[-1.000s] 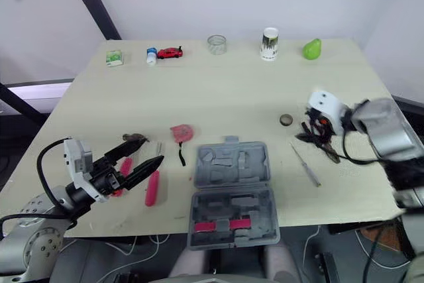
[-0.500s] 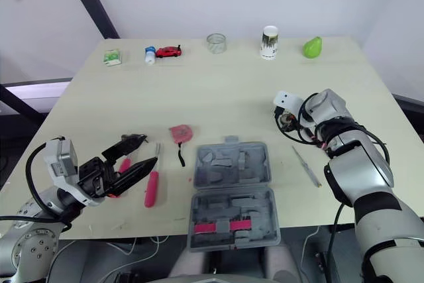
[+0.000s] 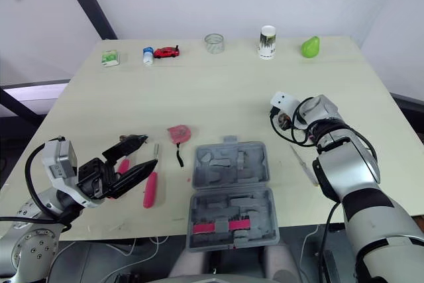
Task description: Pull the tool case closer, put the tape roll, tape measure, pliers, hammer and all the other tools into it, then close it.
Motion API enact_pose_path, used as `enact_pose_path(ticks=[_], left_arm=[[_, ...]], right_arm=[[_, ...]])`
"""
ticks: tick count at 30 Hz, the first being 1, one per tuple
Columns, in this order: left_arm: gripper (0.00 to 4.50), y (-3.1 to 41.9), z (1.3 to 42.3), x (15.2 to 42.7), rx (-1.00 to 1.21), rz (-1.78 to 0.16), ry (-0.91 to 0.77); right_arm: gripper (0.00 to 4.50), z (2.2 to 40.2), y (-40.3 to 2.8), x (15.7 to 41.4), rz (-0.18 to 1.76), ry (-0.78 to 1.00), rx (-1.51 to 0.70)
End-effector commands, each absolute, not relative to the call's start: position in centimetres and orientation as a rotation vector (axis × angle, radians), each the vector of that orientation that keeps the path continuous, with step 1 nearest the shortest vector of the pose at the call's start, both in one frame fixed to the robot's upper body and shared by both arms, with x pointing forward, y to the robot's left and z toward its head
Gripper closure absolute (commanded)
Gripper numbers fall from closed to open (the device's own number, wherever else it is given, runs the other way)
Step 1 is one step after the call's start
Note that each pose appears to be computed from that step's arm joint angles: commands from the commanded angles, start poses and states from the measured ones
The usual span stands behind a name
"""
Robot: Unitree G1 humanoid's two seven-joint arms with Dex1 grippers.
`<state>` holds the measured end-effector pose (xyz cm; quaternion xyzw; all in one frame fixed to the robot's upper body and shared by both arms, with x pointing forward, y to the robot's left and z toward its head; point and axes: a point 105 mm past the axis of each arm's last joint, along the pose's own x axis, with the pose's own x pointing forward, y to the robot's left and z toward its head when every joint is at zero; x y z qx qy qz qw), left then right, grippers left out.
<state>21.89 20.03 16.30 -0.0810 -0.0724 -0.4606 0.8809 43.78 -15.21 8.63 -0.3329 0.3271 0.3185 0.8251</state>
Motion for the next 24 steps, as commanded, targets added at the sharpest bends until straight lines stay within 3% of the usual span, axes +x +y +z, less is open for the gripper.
enact_pose_path(ticks=[1, 11, 16, 19, 24], left_arm=[[0.0, 19.5, 17.0, 21.6, -0.148, -0.992, -0.19], [0.0, 19.1, 16.8, 21.8, -0.162, -0.997, -0.194], [0.0, 19.2, 16.7, 21.8, -0.171, -0.987, -0.191], [0.0, 19.3, 16.6, 21.7, -0.178, -0.981, -0.182], [0.0, 20.5, 16.0, 21.0, -0.164, -0.962, -0.139]], right_arm=[[4.46, 9.8, -15.2, 44.3, 0.653, 0.655, -0.695], [4.46, 10.4, -15.4, 44.1, 0.709, 0.641, -0.66], [4.46, 12.9, -13.1, 43.2, 0.917, 0.608, -0.6], [4.46, 14.7, -11.0, 41.9, 1.073, 0.58, -0.607], [4.46, 17.0, -5.8, 37.4, 1.296, 0.487, -0.736]])
